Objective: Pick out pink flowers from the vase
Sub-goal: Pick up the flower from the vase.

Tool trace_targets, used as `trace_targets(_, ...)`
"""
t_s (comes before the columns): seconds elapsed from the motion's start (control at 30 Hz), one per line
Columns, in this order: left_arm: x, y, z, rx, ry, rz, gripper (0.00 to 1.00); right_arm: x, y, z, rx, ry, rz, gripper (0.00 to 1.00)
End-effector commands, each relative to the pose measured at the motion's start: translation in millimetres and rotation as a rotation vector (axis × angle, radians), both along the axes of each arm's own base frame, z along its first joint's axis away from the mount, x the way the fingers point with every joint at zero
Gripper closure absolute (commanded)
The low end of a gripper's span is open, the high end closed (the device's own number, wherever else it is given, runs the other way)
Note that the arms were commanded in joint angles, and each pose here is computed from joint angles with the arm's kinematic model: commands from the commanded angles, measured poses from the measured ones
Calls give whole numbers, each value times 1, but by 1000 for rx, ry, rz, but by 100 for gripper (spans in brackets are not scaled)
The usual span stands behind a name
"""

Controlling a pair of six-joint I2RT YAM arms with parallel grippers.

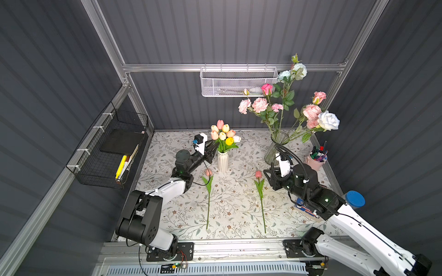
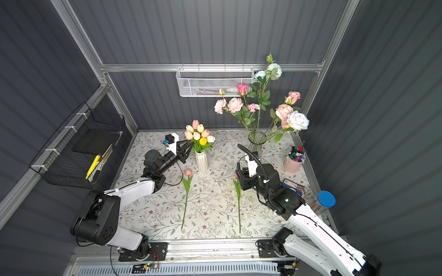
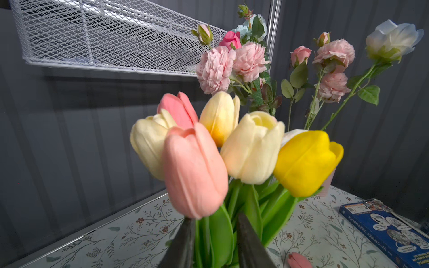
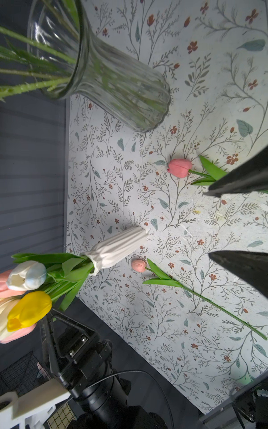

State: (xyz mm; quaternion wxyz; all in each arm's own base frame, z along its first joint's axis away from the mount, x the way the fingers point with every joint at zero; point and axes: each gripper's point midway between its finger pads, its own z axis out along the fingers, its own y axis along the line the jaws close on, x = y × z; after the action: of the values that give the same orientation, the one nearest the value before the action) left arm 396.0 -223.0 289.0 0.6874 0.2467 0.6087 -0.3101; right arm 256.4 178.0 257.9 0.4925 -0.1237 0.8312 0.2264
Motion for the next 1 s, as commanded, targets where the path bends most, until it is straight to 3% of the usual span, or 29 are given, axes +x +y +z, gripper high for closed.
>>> trace_targets(0.0,8,2,11,-24,-9,24,68,0,-3,5,10,-13,-13,59)
trace_targets(0.4,19,-2,8,-21,21,19,77,-1,-7,-1,2,-10,-27,59)
trace_targets(0.7,17,-4,6,-24,33,-1,99,-2,-8,-2,-1,-12,-30,59)
trace_targets(0.97,7,-1,36,-60,-22,-7,100,-4,-8,-6,2,-3,-29,59)
